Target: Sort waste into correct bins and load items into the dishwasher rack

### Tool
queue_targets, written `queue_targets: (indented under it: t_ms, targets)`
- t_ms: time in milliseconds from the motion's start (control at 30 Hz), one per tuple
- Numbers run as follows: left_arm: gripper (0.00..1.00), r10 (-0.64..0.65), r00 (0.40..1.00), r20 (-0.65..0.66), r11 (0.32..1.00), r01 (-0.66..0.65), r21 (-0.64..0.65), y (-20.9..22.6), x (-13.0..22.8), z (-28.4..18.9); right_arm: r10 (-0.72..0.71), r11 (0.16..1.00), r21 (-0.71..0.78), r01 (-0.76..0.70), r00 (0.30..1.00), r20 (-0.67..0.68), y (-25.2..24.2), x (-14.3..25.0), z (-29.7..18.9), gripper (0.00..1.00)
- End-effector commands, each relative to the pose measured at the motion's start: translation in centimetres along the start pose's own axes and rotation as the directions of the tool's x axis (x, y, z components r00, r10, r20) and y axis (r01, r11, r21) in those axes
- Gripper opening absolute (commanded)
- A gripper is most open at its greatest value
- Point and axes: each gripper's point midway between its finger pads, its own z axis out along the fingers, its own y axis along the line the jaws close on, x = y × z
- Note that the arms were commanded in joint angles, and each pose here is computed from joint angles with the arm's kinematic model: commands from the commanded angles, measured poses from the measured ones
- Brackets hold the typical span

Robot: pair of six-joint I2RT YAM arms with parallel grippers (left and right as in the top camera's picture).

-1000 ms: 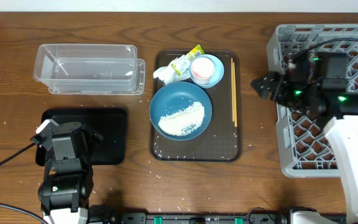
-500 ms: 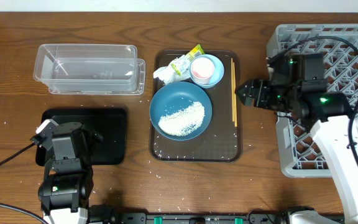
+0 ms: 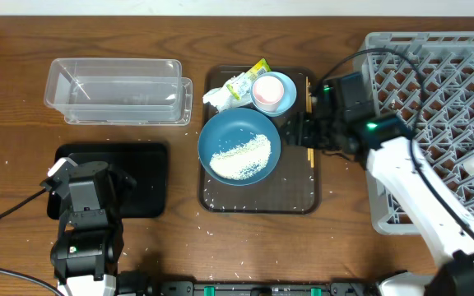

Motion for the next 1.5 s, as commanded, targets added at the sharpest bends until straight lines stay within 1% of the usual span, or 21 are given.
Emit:
queue_targets:
  t_ms: [0,133,233,333,433,467,533,600,667,733,833,967,1067,1167,1300,1467]
  targets:
    - [0.92,-0.017,1.000,0.015,1.000,0.017,0.002,-0.1,-0.6,-0.4,0.047,0.997,0.055,-0.046,0.999,-0.009,-0.5,0.4,1.4,0.64]
    - [0.92,-0.017,1.000,0.015,1.000,0.017,0.002,-0.1,-0.6,-0.4,0.037,0.998,0.051,-0.036,0.999,-0.029,-0.1,0.9,1.8,0.65]
    - [0.92,-0.017,1.000,0.015,1.000,0.017,0.002,-0.1,-0.6,-0.4,0.033,0.999,0.008,-0.033,0.998,-0.046,0.7,1.3,1.4,0.69]
    - [0.92,-0.017,1.000,0.015,1.000,0.017,0.002,-0.1,-0.6,-0.4,0.022,1.000,-0.015,-0.022,0.999,-0.033,1.1,1.0,0.4,0.75]
    - [0.92,-0.017,1.000,0.015,1.000,0.017,0.002,-0.1,-0.6,-0.4,-0.031,0.999,-0.021,0.031,0.999,0.015,1.0,0.3,-1.3,0.83]
    - [0.92,-0.017,1.000,0.015,1.000,0.017,0.002,-0.1,-0.6,-0.4,-0.041,0.999,-0.010,0.041,0.998,0.036,0.7,-0.1,-1.9,0.85]
    - [0.92,-0.017,1.000,0.015,1.000,0.017,0.002,-0.1,-0.6,-0.4,-0.040,0.999,0.037,0.037,0.995,0.086,-0.6,-1.0,-3.5,0.91]
    - [0.92,-0.017,1.000,0.015,1.000,0.017,0.002,-0.1,-0.6,-0.4,-0.009,0.994,0.107,-0.006,0.990,0.140,-2.7,-1.8,-5.2,0.96]
    - [0.92,-0.017,1.000,0.015,1.000,0.017,0.002,-0.1,-0.6,-0.4,0.027,0.981,0.181,-0.064,0.979,0.200,-5.2,-2.6,-7.3,0.97]
    - [0.92,-0.017,1.000,0.015,1.000,0.017,0.002,-0.1,-0.6,-0.4,0.062,0.959,0.251,-0.131,0.963,0.263,-7.8,-3.2,-9.4,0.99]
    - [0.92,-0.017,1.000,0.015,1.000,0.017,0.002,-0.1,-0.6,-0.4,0.104,0.908,0.349,-0.232,0.931,0.349,-11.6,-3.8,-12.3,0.99]
    - [0.92,-0.017,1.000,0.015,1.000,0.017,0.002,-0.1,-0.6,-0.4,0.143,0.801,0.474,-0.366,0.885,0.443,-16.7,-3.8,-15.8,0.99]
    - [0.92,-0.017,1.000,0.015,1.000,0.017,0.002,-0.1,-0.6,-0.4,0.161,0.714,0.548,-0.435,0.864,0.477,-19.6,-3.2,-17.6,0.99]
    - [0.92,-0.017,1.000,0.015,1.000,0.017,0.002,-0.1,-0.6,-0.4,0.193,0.661,0.582,-0.473,0.858,0.477,-21.3,-2.1,-18.5,0.99]
    - [0.92,-0.017,1.000,0.015,1.000,0.017,0.002,-0.1,-0.6,-0.4,0.220,0.637,0.590,-0.497,0.850,0.479,-22.2,-1.4,-18.9,0.99]
    - [0.92,-0.017,1.000,0.015,1.000,0.017,0.002,-0.1,-0.6,-0.4,0.232,0.591,0.594,-0.546,0.820,0.523,-23.8,-1.4,-20.3,0.99]
